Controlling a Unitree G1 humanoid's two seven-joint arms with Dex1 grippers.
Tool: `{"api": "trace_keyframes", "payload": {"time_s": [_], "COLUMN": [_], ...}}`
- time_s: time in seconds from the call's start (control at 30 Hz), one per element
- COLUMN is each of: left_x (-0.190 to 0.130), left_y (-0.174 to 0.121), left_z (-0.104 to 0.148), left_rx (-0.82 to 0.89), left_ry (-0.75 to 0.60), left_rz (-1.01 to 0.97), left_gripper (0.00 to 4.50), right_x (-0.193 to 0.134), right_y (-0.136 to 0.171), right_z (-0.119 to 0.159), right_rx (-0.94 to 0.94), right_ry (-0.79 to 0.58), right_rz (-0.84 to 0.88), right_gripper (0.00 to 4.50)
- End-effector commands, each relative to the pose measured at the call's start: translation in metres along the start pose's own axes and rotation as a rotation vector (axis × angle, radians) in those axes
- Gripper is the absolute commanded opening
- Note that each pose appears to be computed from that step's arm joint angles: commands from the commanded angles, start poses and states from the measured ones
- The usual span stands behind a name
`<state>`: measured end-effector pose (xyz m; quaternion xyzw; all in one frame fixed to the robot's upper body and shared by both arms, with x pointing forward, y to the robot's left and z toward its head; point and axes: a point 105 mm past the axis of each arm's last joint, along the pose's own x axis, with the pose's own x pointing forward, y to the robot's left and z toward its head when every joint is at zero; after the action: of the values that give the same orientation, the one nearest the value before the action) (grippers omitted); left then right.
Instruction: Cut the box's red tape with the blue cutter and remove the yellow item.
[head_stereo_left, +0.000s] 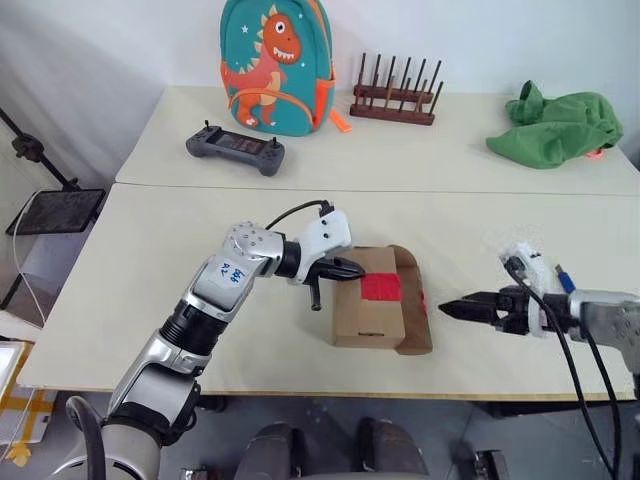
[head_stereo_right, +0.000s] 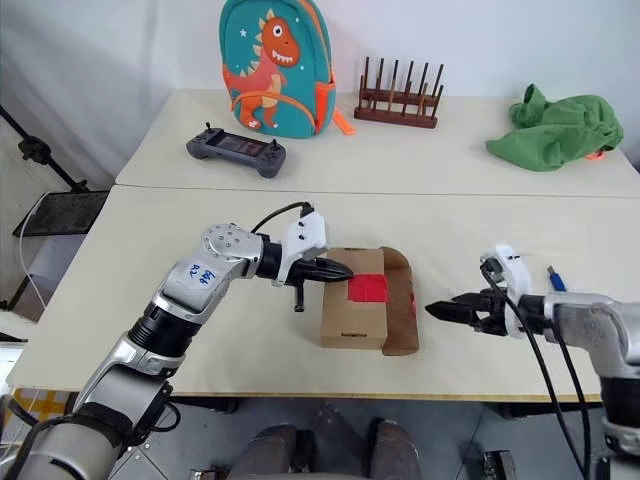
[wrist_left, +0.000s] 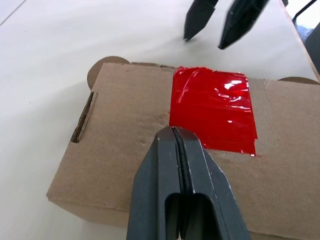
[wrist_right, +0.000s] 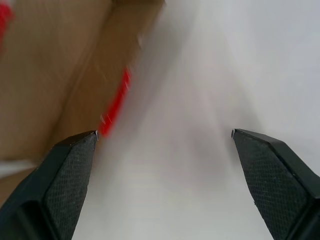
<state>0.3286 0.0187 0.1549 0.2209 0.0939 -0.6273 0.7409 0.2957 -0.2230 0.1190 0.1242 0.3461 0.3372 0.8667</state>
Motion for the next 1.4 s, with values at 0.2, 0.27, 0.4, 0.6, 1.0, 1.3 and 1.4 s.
{"api": "trace_keyframes", "payload": {"time_s": [0.2,0.27,0.4,0.6,1.0,1.3,1.4], "left_x": [0.002,0.002,0.002,0.0,-0.006,-0.011,-0.014], "left_y": [-0.003,-0.003,-0.003,0.0,-0.007,-0.005,-0.002], "left_z": [-0.009,-0.009,-0.009,-0.009,-0.014,-0.015,-0.015], "left_rx": [-0.019,-0.018,-0.017,-0.01,-0.02,-0.016,-0.005], "left_ry": [0.038,0.038,0.038,0.039,0.047,0.032,0.013], "left_rz": [-0.004,-0.004,-0.003,0.004,0.012,0.052,0.061], "left_gripper": [0.0,0.0,0.0,0.0,0.0,0.0,0.0], "right_x": [0.037,0.043,0.053,0.064,0.084,0.101,0.096], "right_y": [0.023,0.025,0.028,0.023,0.021,0.045,0.051], "right_z": [-0.003,-0.005,-0.004,-0.006,0.006,0.008,0.012], "right_rx": [0.045,0.041,0.045,0.081,0.122,0.156,0.173], "right_ry": [0.075,0.095,0.122,0.17,0.276,0.284,0.283], "right_rz": [0.168,0.183,0.21,0.198,0.251,0.322,0.326], "right_gripper": [4.11,3.65,2.26,1.68,1.68,0.02,0.02]}}
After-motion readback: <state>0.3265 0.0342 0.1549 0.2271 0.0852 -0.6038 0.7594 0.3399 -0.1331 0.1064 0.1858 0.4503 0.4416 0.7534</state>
